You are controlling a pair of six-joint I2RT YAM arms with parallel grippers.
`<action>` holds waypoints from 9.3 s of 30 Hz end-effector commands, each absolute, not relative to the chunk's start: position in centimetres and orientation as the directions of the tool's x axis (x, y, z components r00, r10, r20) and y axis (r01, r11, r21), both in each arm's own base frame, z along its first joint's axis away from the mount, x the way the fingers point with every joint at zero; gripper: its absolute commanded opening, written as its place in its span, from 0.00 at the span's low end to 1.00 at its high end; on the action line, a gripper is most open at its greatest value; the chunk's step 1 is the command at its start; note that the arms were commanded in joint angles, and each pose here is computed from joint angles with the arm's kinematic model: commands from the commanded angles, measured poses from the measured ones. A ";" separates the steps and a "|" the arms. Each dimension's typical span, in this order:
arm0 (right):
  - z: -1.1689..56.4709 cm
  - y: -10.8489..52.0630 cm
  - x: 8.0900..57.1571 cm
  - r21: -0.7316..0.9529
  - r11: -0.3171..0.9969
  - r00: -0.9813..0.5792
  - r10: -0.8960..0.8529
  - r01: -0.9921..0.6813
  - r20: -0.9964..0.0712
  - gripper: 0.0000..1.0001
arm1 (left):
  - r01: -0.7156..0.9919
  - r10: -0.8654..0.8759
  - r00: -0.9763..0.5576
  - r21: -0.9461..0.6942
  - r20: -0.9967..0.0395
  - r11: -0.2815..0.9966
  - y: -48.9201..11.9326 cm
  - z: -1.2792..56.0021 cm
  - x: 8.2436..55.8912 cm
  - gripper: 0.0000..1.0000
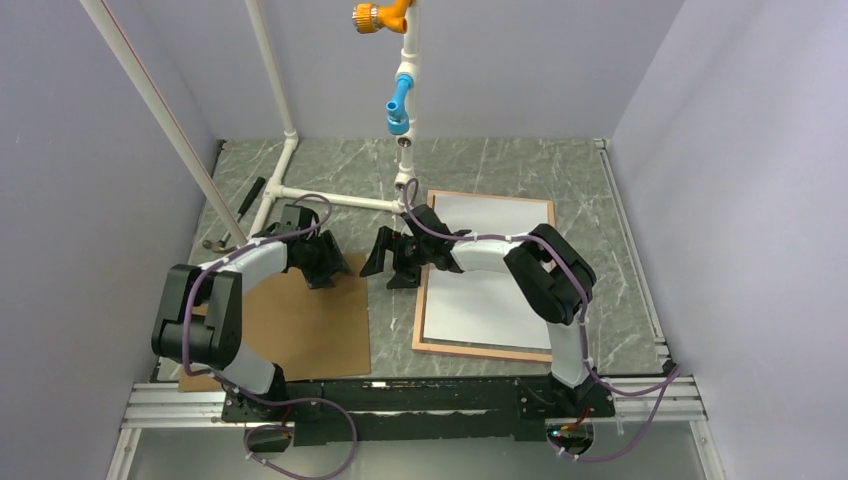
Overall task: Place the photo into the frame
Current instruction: Pick up the photo frame item from the corner of the board, then turn over the photo frame item on the photo frame, then pick up the photo frame item from the photo frame.
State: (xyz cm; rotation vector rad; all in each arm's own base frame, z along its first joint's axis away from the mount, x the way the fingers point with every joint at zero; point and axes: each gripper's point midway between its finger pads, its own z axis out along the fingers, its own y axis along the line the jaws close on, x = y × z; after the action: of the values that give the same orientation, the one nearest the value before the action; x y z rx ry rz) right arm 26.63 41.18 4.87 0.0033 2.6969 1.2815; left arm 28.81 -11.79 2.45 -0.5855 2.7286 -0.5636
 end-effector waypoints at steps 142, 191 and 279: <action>46.8 6.8 26.0 -0.162 0.977 -0.172 -0.185 -0.139 -0.968 0.00 | 0.454 -0.125 -0.595 -0.461 -0.794 0.763 -19.1 30.8 26.6 0.91; 25.5 28.2 14.7 0.418 0.392 -0.507 -0.156 -0.819 -0.848 0.77 | 0.171 -0.232 -0.843 -0.650 -0.486 0.741 -19.0 15.7 26.3 0.95; 9.4 14.0 63.7 0.252 0.968 -0.674 0.199 0.021 -0.711 0.86 | 0.241 -0.376 -0.667 -0.663 -0.644 0.709 -13.1 26.0 17.0 0.00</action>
State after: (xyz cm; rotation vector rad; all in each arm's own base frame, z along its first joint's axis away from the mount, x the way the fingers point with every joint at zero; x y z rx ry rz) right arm 60.22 14.11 6.45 0.2038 2.4504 0.3367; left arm 17.11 -14.43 23.71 -0.1211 2.1609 -1.0593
